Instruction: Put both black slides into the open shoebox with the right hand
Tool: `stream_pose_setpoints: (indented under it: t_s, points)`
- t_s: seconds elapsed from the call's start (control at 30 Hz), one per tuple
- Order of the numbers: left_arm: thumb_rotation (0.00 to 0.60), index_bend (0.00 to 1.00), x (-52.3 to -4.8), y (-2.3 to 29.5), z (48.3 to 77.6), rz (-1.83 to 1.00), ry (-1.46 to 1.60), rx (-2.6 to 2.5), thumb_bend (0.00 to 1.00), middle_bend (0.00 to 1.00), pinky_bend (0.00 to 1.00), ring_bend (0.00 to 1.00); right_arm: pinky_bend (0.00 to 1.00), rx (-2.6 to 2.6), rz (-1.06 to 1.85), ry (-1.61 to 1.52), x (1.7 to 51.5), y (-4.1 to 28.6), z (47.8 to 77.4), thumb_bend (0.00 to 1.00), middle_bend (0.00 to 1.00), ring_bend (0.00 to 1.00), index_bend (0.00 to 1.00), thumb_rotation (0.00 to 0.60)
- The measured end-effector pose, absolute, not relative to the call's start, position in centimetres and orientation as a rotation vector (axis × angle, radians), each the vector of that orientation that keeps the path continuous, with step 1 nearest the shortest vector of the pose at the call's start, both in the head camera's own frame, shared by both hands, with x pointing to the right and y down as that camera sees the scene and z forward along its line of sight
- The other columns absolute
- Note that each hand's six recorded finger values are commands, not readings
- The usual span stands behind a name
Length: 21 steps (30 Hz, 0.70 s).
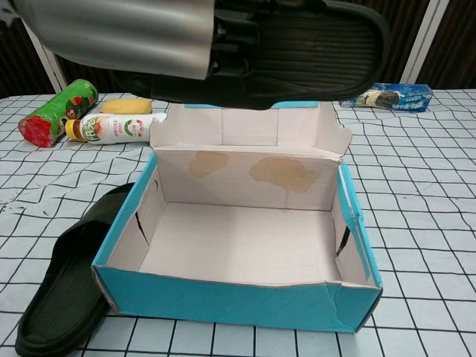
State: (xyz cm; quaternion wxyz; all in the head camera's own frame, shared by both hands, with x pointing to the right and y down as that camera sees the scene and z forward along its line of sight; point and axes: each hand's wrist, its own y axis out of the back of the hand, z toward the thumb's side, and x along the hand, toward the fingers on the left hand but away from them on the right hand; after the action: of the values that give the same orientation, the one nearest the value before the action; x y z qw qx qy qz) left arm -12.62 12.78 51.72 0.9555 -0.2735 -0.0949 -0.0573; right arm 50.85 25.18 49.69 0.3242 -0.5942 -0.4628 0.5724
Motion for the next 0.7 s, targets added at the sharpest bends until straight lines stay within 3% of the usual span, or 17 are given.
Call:
stream_pose_setpoints:
  t_s: [0.4,0.7]
  points:
    - [0.600,0.51,-12.6,14.2,56.7,-0.104,-0.270,-0.615,0.42,0.45,0.02,0.00,0.00,-1.562,1.512,-1.215,51.1,25.1,50.0,0.35,0.07,0.05,0.10,0.600]
    - [0.600,0.51,-13.5,14.2,58.5,-0.129,-0.316,-0.639,0.42,0.45,0.02,0.00,0.00,-1.562,1.512,-1.217,51.1,25.1,50.0,0.35,0.07,0.05,0.10,0.600]
